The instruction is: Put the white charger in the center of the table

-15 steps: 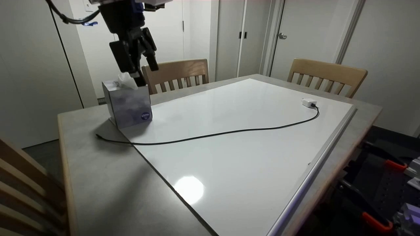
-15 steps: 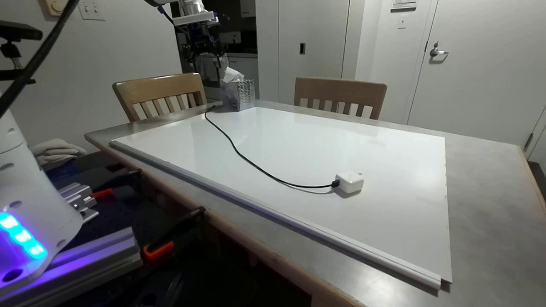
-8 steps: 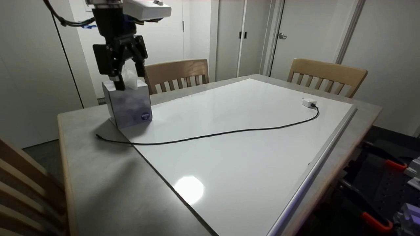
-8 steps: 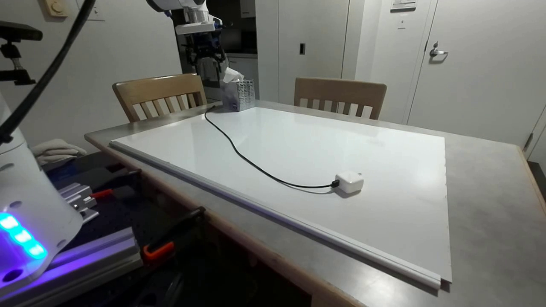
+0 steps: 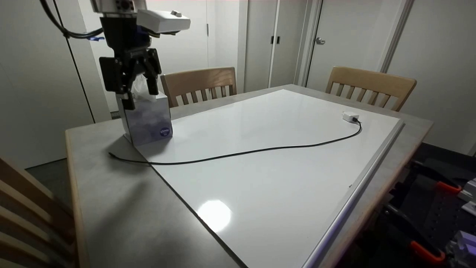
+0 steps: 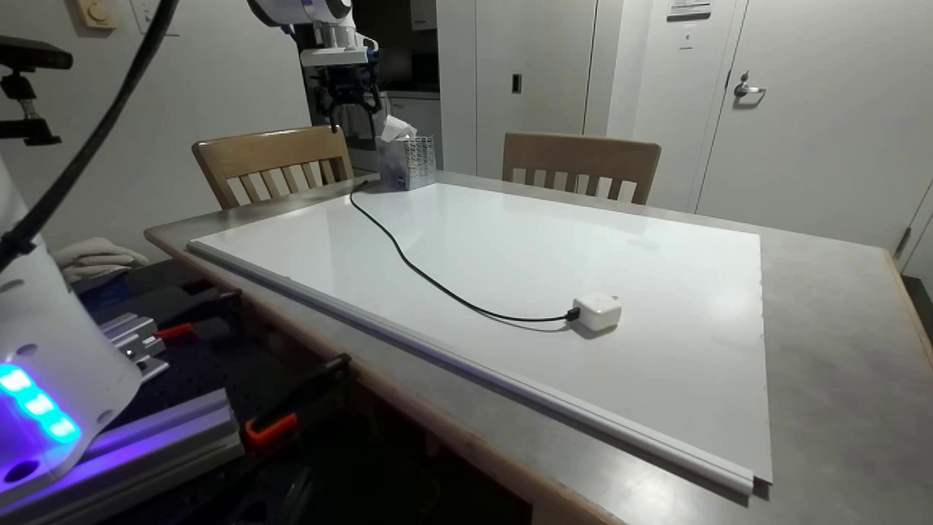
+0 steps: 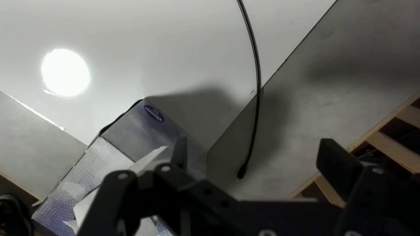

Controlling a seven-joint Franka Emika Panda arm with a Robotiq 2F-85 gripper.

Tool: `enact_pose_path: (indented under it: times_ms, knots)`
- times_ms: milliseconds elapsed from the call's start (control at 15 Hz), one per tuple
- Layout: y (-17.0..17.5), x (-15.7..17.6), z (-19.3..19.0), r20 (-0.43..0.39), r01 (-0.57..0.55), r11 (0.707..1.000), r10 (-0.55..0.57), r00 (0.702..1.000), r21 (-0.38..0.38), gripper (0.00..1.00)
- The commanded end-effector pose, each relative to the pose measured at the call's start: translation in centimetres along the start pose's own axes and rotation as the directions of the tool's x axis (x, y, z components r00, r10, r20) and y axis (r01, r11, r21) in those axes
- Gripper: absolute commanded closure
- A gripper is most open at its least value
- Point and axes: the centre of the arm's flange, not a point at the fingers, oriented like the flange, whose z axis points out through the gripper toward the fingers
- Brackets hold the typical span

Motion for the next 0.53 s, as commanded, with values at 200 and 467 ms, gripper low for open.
enact_pose_path:
  times_ms: [200,467]
  knots:
    - [0.0,0.6,0.6,0.004,0.01,1.0,-0.01,1.0,0.008,0.0]
    - [-0.8,1.0,1.6,0.009,0.013,1.0,-0.013,1.0,0.018,0.0]
